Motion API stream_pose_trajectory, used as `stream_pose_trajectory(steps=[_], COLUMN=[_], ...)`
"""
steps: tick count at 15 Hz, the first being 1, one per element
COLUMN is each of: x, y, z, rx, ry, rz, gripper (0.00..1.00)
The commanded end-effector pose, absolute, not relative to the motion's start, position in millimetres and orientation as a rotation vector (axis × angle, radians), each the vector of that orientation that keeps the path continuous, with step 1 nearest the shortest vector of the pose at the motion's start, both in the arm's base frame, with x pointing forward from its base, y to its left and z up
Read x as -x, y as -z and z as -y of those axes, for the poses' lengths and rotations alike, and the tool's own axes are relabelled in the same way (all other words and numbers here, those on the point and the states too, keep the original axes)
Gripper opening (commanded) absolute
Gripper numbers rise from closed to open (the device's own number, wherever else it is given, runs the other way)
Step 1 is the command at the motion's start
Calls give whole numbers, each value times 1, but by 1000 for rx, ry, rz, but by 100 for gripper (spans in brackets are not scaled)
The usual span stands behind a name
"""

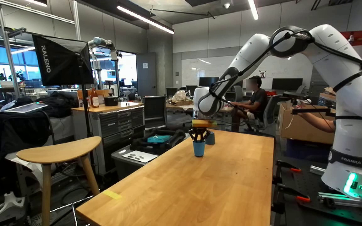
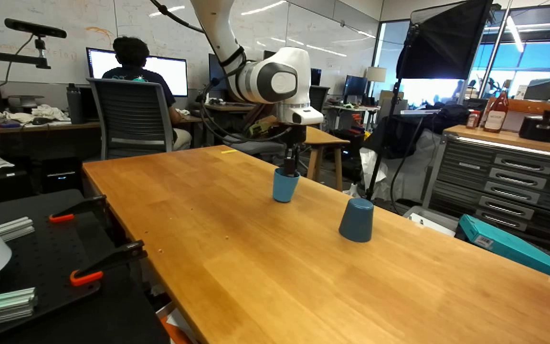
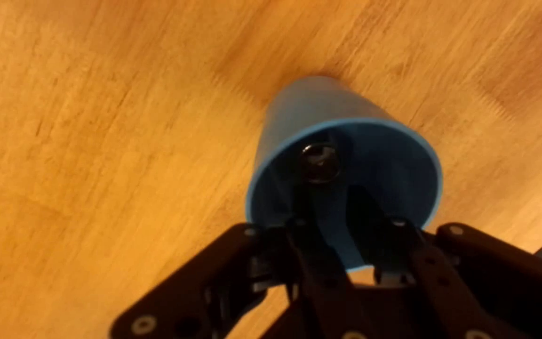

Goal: Place the metal object inside the light blue cup

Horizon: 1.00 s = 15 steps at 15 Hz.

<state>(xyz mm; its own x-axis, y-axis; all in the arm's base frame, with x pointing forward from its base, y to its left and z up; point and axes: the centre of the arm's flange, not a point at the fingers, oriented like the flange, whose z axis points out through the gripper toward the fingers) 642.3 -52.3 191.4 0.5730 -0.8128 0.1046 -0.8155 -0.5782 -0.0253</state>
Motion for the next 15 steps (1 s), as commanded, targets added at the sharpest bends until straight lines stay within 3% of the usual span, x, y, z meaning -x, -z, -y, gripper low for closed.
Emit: stream_pose_trajectory(steps=[1, 3, 8, 9, 11, 15], x=[-636, -636, -637, -638, -638, -640], y=[-216, -226, -265, -276, -299, -349], z=[41, 38, 39, 41, 49, 68], rx=[-2805, -2817, -2836, -2840, -2837, -2846], ry=[-158, -154, -92, -69, -27, 45], rz=[1444, 1450, 1470, 1436, 1395, 1292], gripper=[5, 2, 10, 33, 36, 65])
